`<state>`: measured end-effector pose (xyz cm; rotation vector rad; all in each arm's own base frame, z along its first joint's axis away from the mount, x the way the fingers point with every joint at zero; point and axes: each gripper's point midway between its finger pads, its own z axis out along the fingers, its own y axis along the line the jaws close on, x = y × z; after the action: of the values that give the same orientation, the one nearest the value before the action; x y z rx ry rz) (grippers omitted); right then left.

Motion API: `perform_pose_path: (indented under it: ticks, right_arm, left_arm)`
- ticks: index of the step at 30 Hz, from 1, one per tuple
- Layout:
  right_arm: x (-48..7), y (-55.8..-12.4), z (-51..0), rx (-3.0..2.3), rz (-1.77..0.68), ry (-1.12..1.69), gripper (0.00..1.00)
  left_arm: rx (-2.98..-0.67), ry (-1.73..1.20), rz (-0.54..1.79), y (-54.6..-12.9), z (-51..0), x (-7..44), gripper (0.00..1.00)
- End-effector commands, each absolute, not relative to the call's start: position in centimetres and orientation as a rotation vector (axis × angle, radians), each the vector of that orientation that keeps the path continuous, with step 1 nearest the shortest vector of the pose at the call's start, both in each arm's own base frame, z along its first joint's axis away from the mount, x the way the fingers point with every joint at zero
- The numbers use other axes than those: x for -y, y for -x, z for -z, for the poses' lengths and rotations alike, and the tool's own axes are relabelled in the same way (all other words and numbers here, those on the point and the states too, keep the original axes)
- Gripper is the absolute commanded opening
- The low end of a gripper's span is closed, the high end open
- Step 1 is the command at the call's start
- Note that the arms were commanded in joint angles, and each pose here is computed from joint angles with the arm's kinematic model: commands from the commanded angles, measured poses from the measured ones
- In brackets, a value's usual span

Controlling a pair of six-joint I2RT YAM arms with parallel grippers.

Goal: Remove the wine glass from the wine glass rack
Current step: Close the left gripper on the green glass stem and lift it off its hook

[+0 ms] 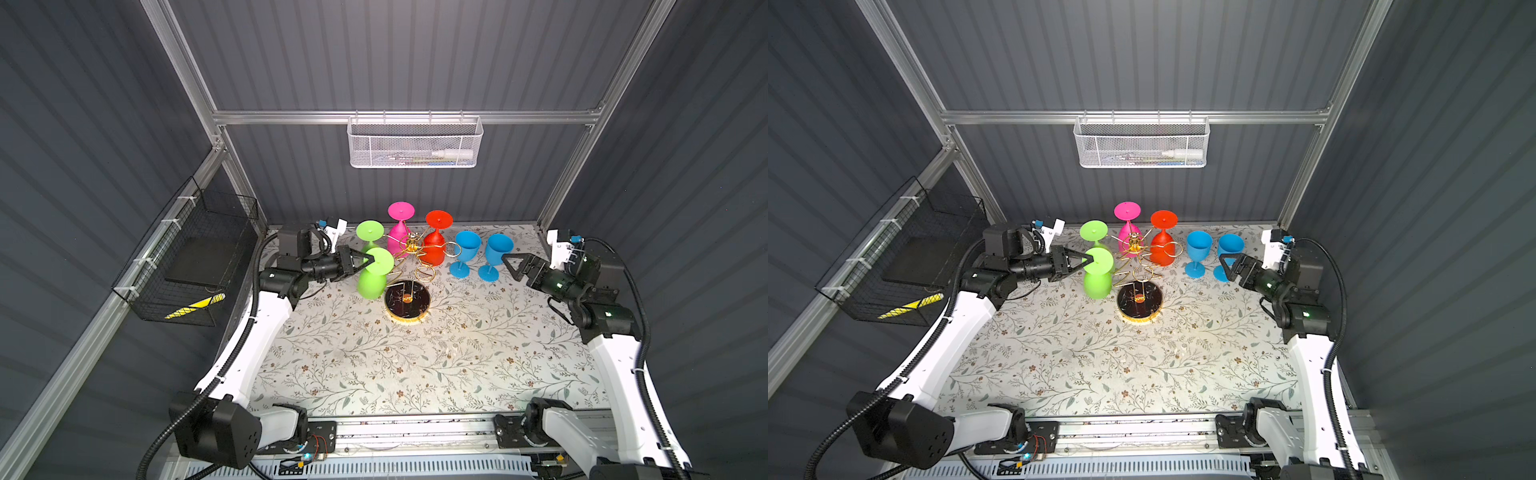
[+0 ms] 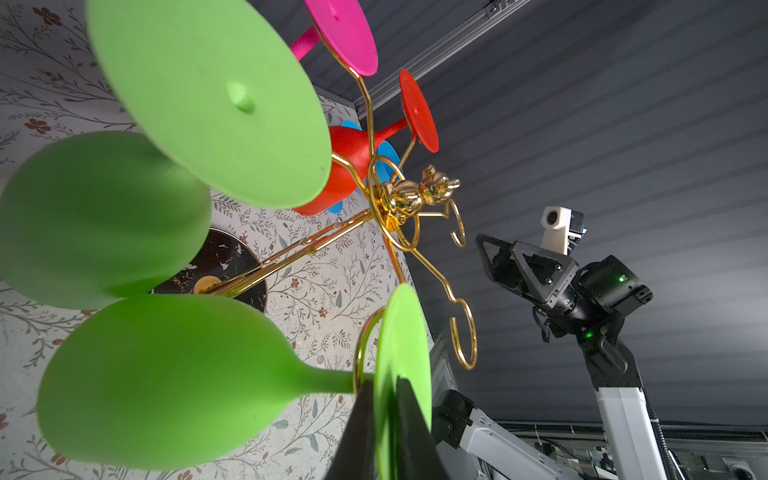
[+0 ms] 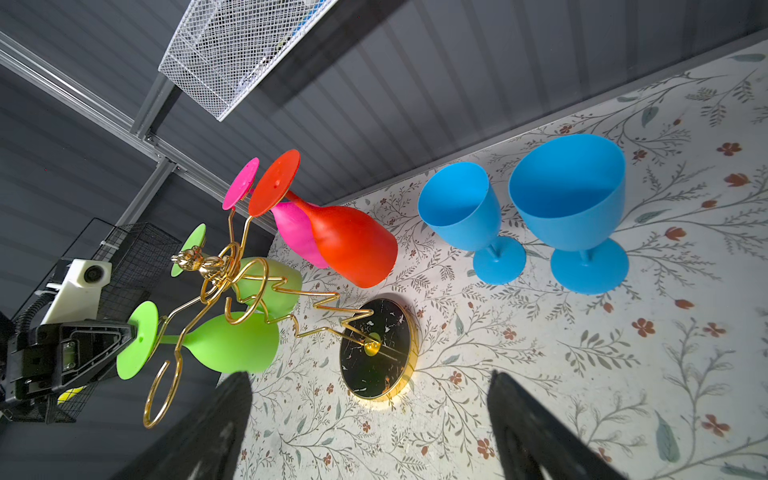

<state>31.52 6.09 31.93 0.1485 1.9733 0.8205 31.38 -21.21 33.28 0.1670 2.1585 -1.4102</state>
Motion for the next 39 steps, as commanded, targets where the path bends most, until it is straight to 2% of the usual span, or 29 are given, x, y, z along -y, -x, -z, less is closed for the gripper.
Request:
perform_pose_path:
  ticks: [1,17,22,39]
  right_arm:
    - [-6.4,-31.1,-32.3,-1.960,-0.826,-0.128,0.91]
    - [-6.4,-30.7,-32.5,-1.954,-0.824,-0.122,0.93]
    - [-6.4,-30.5,-32.5,-1.954,-0.821,-0.122,0.94]
    - [-6.5,-30.4,-32.1,-1.963,-0.817,-0.112,0.95]
  left_arm:
    - [-2.090,-0.200,1.437,-30.7,-36.1,21.3,0.11]
    - [-2.047,-0.199,1.440,-30.1,-38.1,21.1,0.05]
    - [-2.030,-0.203,1.449,-30.1,-38.8,21.1,0.00]
    - [-2.056,-0.189,1.479,-30.0,-38.7,21.4,0.00]
